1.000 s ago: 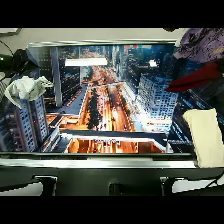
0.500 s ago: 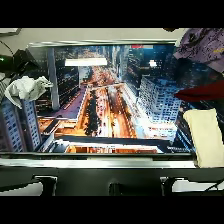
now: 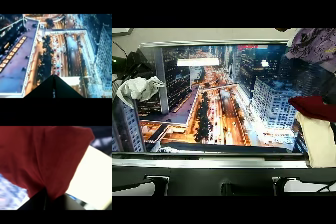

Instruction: Fold the clothes and pants, and hang the long-sleeved shirts on hangers.

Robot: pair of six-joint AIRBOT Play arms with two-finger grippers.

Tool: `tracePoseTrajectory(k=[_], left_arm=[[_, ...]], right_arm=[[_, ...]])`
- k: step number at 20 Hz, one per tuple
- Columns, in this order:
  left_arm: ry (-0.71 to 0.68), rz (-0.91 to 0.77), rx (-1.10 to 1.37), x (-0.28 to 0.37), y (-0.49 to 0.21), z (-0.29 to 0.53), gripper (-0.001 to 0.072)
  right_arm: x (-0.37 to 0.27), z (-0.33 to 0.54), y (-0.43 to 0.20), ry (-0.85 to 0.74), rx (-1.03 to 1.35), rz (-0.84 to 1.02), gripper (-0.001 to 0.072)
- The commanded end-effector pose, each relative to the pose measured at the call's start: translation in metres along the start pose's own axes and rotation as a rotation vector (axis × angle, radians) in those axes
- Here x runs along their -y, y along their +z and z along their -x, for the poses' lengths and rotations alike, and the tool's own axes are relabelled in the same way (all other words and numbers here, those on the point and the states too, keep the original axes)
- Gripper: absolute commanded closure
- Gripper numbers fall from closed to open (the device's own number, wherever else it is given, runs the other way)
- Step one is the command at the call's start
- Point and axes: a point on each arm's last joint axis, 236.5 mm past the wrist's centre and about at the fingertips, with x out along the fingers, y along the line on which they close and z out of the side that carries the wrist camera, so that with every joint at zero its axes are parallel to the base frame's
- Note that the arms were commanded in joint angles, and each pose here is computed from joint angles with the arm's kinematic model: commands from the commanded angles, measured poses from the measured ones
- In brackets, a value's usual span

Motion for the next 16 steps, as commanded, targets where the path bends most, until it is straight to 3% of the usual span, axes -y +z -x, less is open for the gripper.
tracePoseTrajectory(k=[1,16], left_arm=[[0.001,0.001,-0.009,0.000,-0.002,0.000,0.0692],[0.000,0.000,-0.010,0.000,-0.002,0.000,0.0692]], right_arm=[[0.045,-0.018,-0.018,-0.179,-0.040,0.045,0.0678],[0.120,-0.082,-0.089,-0.443,-0.142,0.068,0.0678]])
